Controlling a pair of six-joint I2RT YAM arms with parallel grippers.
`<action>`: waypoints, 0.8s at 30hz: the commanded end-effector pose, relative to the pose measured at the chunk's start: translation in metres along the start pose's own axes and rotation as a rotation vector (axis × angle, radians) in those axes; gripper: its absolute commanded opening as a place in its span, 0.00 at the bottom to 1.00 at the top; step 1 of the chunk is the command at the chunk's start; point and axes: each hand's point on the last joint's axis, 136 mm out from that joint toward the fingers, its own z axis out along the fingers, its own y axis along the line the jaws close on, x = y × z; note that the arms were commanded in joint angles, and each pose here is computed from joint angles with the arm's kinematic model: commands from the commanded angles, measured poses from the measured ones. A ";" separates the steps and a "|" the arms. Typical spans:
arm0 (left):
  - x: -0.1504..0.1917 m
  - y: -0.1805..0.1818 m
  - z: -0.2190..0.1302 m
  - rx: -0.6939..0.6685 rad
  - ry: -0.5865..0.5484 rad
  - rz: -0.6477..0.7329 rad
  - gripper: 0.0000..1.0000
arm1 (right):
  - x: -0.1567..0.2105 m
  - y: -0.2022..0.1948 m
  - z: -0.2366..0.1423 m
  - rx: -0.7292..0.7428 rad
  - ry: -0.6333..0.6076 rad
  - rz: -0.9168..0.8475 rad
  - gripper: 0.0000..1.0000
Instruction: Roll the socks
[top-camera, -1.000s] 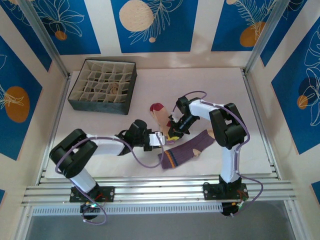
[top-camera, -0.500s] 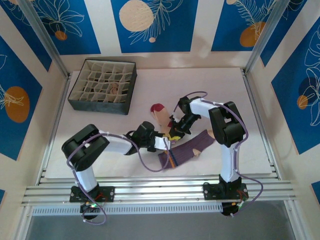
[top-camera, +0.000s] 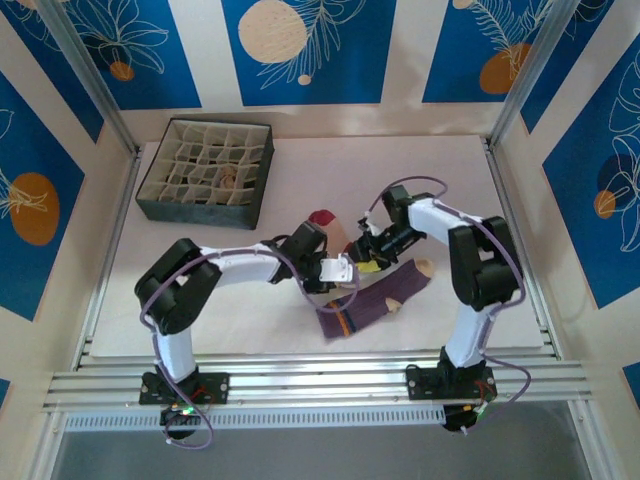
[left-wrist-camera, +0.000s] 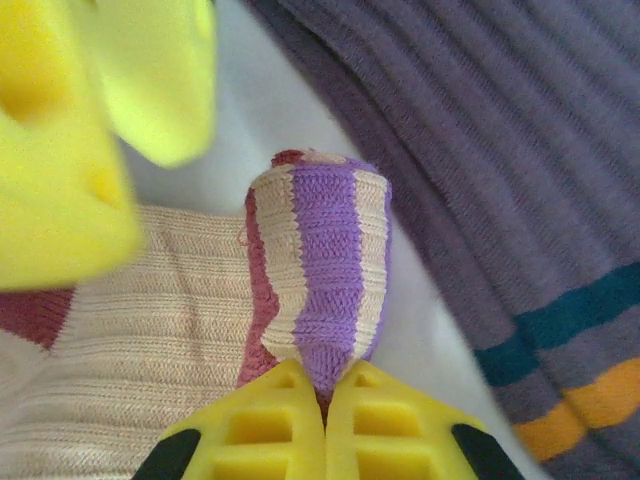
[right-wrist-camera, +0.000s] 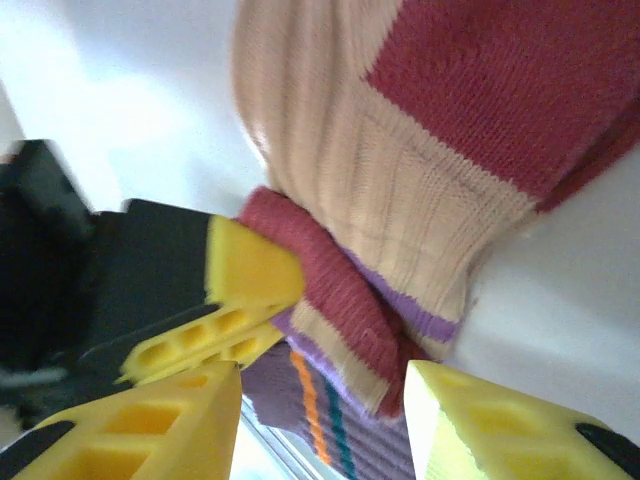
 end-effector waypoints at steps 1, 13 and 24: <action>0.022 -0.038 0.000 0.259 0.080 -0.268 0.00 | -0.008 0.019 -0.001 -0.119 -0.087 -0.047 0.45; 0.030 -0.018 0.000 0.430 0.087 -0.744 0.00 | 0.012 0.003 0.037 -0.136 -0.049 -0.066 0.49; 0.036 0.000 0.006 0.465 0.048 -0.993 0.00 | 0.022 -0.003 0.053 -0.011 -0.044 -0.122 0.38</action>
